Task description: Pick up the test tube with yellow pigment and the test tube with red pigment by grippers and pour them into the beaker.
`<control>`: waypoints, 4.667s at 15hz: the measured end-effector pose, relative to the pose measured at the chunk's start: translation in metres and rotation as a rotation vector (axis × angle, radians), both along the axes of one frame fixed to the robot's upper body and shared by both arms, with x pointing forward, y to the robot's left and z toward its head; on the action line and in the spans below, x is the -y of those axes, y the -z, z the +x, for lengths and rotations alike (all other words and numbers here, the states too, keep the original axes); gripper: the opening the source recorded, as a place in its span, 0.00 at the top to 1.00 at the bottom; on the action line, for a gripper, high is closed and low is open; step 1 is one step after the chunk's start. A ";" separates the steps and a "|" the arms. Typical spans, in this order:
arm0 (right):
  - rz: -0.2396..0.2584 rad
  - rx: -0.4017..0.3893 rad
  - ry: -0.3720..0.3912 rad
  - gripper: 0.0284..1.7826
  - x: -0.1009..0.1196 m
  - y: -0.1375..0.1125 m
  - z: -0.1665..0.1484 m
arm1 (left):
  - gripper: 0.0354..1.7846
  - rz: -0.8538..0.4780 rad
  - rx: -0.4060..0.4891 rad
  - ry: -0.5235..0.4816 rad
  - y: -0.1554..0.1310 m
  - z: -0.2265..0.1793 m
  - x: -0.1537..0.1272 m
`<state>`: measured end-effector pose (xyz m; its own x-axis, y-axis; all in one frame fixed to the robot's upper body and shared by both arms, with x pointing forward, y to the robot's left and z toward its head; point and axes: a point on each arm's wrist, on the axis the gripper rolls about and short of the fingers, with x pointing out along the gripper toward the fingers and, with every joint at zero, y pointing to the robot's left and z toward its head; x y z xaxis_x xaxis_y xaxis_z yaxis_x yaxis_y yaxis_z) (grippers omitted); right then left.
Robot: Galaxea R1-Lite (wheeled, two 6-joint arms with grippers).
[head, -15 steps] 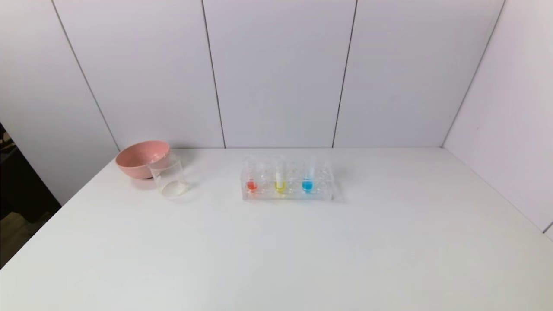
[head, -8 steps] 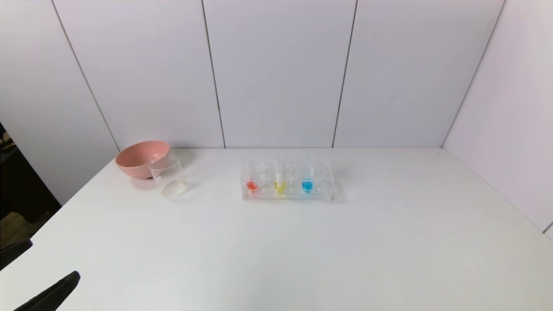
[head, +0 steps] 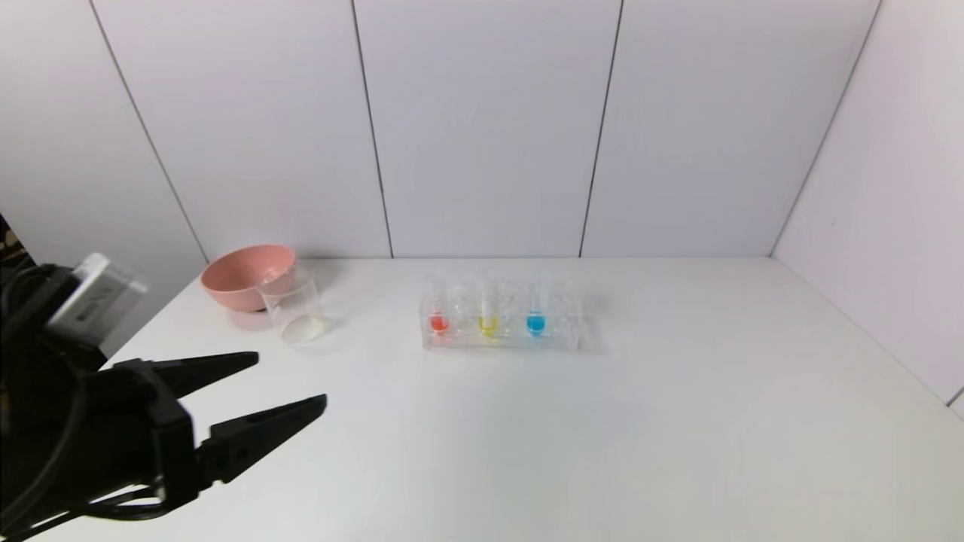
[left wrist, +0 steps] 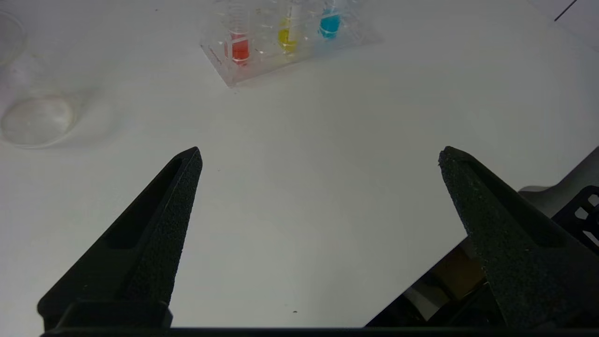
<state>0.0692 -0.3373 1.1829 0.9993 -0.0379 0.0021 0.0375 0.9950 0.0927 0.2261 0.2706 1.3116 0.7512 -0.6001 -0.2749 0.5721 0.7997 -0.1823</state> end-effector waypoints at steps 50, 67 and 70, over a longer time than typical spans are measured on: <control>0.000 0.000 0.000 0.04 0.000 0.000 0.000 | 0.78 0.064 0.307 -0.495 0.036 0.176 0.161; 0.000 0.000 0.000 0.04 0.000 0.000 0.000 | 0.78 0.170 0.229 -0.222 0.012 0.122 -0.107; 0.000 0.000 0.000 0.04 0.000 0.000 0.000 | 0.78 0.306 0.230 -0.168 0.013 0.137 -0.126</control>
